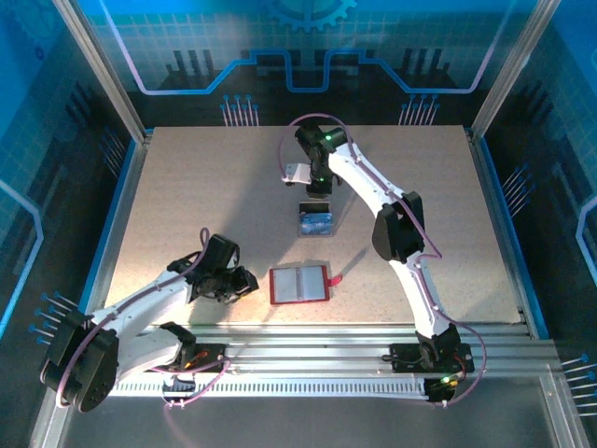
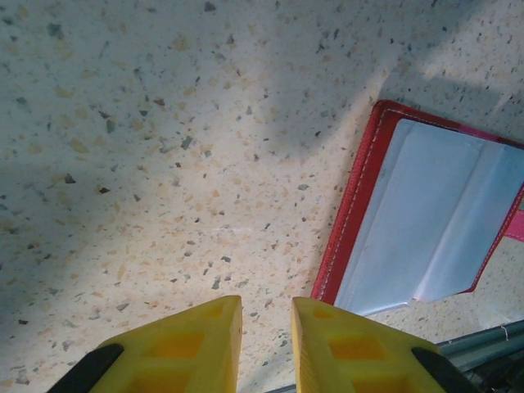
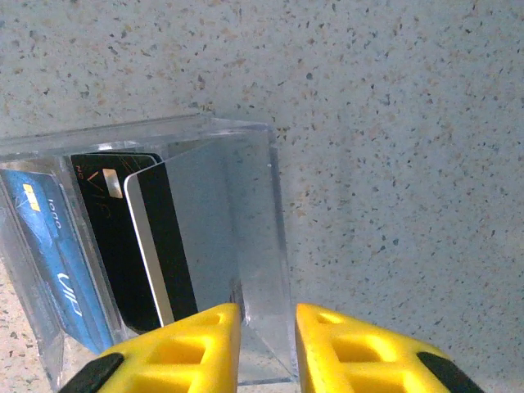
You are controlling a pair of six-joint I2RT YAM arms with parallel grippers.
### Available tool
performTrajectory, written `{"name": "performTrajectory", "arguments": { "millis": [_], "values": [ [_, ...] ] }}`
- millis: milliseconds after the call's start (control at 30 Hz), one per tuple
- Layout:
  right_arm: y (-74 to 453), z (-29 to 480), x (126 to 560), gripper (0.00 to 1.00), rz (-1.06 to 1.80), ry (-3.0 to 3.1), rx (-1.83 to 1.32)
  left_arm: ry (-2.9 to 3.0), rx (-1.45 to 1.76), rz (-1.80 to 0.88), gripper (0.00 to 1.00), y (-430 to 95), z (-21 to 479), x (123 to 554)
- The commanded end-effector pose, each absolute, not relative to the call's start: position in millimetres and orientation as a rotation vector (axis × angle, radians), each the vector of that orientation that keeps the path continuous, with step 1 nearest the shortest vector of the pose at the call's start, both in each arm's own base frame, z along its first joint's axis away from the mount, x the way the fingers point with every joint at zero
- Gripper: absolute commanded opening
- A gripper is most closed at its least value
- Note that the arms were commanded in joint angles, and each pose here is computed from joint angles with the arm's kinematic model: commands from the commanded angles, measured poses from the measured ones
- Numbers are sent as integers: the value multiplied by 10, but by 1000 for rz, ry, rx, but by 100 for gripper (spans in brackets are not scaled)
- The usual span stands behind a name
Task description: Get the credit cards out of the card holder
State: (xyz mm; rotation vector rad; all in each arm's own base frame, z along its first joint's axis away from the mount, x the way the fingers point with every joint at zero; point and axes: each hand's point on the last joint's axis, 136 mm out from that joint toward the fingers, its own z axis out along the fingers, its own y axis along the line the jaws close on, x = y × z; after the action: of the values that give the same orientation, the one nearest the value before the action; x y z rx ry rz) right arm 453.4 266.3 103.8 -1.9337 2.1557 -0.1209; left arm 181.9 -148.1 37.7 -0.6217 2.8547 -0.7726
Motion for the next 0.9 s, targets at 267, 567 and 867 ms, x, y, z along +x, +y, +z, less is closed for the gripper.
{"name": "performTrajectory", "arguments": {
  "millis": [267,567,867],
  "values": [
    [2673,1210,4394,36,-91,2178,-1879,2866,-650,-785,23,-1461,341,1760],
    [2647,1186,4260,45,-53,2208,-1885,2865,-653,-794,23,-1469,331,1755],
    [2665,1021,4346,49,-80,2218,-1857,2866,-654,-795,23,-1466,323,1747]
  ]
}}
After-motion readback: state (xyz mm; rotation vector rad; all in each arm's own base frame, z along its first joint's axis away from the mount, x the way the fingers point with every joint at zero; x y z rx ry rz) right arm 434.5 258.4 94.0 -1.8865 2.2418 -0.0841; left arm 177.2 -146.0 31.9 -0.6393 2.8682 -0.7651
